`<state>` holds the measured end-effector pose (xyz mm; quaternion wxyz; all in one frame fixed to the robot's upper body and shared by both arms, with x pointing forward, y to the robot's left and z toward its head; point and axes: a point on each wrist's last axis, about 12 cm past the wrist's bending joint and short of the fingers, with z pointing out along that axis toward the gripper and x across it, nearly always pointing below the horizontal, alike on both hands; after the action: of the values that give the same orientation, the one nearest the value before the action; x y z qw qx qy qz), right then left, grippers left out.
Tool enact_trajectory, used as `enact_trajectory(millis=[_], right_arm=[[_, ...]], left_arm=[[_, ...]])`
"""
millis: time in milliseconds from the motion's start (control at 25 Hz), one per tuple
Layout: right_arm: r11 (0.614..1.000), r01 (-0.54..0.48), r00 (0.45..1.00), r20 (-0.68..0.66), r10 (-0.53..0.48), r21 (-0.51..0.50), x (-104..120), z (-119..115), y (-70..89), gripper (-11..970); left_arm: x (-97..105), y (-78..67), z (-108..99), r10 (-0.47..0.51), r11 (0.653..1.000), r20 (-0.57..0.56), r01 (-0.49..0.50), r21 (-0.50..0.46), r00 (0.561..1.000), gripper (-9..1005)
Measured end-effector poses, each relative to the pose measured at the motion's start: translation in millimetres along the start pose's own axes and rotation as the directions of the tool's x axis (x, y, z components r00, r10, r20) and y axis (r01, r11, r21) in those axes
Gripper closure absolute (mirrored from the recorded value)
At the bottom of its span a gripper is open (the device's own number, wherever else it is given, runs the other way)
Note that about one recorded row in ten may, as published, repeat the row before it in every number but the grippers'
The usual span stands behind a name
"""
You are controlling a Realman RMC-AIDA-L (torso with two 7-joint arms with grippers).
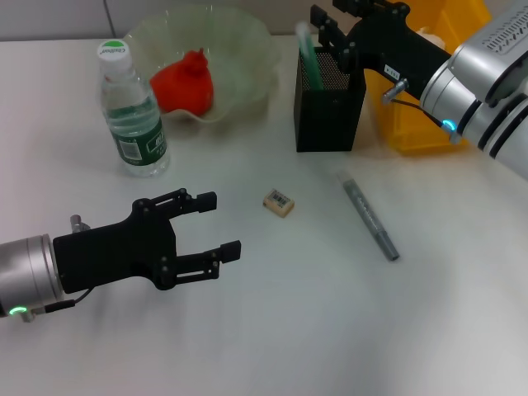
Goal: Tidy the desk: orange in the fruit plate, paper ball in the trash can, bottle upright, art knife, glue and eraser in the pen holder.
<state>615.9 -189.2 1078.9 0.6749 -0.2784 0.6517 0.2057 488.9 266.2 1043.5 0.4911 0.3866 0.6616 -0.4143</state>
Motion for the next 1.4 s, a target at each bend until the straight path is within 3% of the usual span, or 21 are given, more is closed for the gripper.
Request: enact_trajectory(millis=[160, 640, 800, 880, 920, 1000, 1040, 1120, 1400], right_arm=[[1.000, -0.015, 1.000, -0.001, 0.015, 0.001, 0.5, -0.5, 0.1, 521], [0.999, -0.042, 0.999, 0.017, 0.042, 0.002, -1.5, -1.2, -0.6, 255], [0.991, -0.134, 0.989, 0.062, 0.135, -0.020, -7.0, -2.9, -0.6, 214], [0.960, -0.269, 0.953, 0.124, 0.278, -0.083, -17.8, -10.6, -5.5, 214], [0.960, -0.269, 0.953, 0.124, 0.278, -0.083, -17.8, -10.6, -5.5, 214], [0.903, -0.370, 0.903, 0.144, 0.404, -0.217, -33.0, -24.1, -8.4, 214], [0.903, -0.370, 0.903, 0.144, 0.404, -0.217, -33.0, -24.1, -8.4, 214], [0.861, -0.384, 0.889, 0.118, 0.442, -0.332, -43.6, -33.5, -4.8, 214], [0.802, -0.369, 0.908, 0.002, 0.419, -0.469, -51.7, -43.7, 0.2, 215]], left_arm=[[-0.1, 0.2, -0.5, 0.000, 1.000, 0.000, 0.000, 0.000, 1.000, 182], [0.3, -1.1, -2.0, 0.000, 1.000, 0.003, 0.000, 0.004, 1.000, 182], [0.1, -0.9, -2.4, 0.004, 1.000, 0.002, -0.004, 0.004, 1.000, 182], [-0.8, -0.5, -3.1, 0.008, 1.000, 0.002, -0.008, 0.007, 1.000, 182], [-0.8, -0.5, -3.1, 0.008, 1.000, 0.002, -0.008, 0.007, 1.000, 182], [-1.8, -1.0, -3.3, 0.010, 1.000, 0.007, -0.010, 0.013, 1.000, 182], [-1.8, -1.0, -3.3, 0.010, 1.000, 0.007, -0.010, 0.013, 1.000, 182], [-2.5, -1.5, -3.7, 0.011, 1.000, 0.012, -0.011, 0.019, 1.000, 182], [-3.6, -1.0, -5.1, 0.015, 1.000, 0.013, -0.016, 0.021, 1.000, 182]])
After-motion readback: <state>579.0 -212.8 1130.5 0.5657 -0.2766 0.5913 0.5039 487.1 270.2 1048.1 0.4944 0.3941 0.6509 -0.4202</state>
